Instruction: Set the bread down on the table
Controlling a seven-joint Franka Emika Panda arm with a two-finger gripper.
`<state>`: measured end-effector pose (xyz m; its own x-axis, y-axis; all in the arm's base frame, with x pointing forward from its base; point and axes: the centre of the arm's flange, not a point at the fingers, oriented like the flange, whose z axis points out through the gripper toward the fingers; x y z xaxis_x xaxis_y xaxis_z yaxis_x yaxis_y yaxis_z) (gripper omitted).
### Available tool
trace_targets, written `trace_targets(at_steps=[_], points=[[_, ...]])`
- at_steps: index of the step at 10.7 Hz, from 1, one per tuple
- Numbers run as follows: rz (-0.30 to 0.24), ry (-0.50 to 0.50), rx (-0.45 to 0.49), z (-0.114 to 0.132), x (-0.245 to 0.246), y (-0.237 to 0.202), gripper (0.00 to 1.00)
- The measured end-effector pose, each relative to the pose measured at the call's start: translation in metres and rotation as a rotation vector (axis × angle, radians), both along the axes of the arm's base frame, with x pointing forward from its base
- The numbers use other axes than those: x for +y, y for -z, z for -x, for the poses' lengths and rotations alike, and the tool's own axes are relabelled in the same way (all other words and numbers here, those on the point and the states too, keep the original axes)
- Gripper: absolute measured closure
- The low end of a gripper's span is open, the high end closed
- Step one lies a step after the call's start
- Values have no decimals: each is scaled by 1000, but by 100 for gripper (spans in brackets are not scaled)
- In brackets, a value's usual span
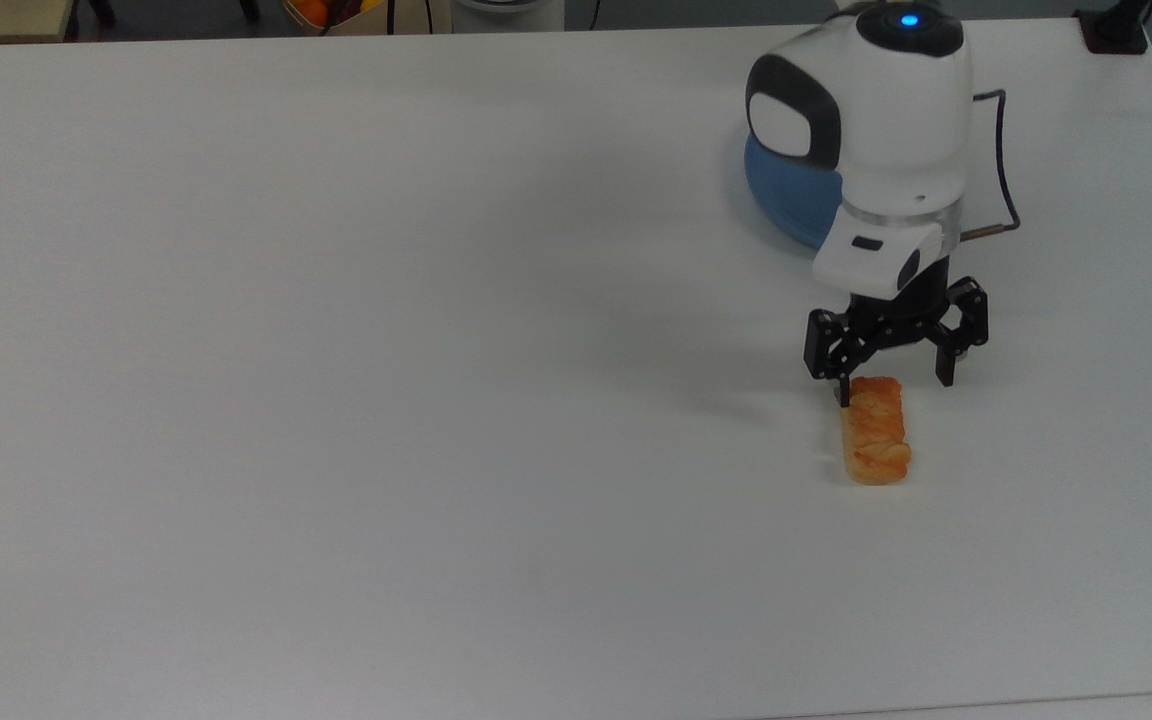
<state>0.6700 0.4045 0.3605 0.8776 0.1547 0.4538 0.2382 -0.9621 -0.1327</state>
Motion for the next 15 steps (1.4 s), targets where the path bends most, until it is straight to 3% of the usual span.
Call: trace_targets(at_steps=[2, 4, 10, 13, 15], points=[[60, 43, 56, 5, -21, -35, 0], [64, 104, 140, 20, -50, -80, 0], [156, 288, 418, 124, -171, -243, 0], [122, 384, 474, 159, -235, -290, 0], [102, 427, 494, 164, -274, -296, 0]])
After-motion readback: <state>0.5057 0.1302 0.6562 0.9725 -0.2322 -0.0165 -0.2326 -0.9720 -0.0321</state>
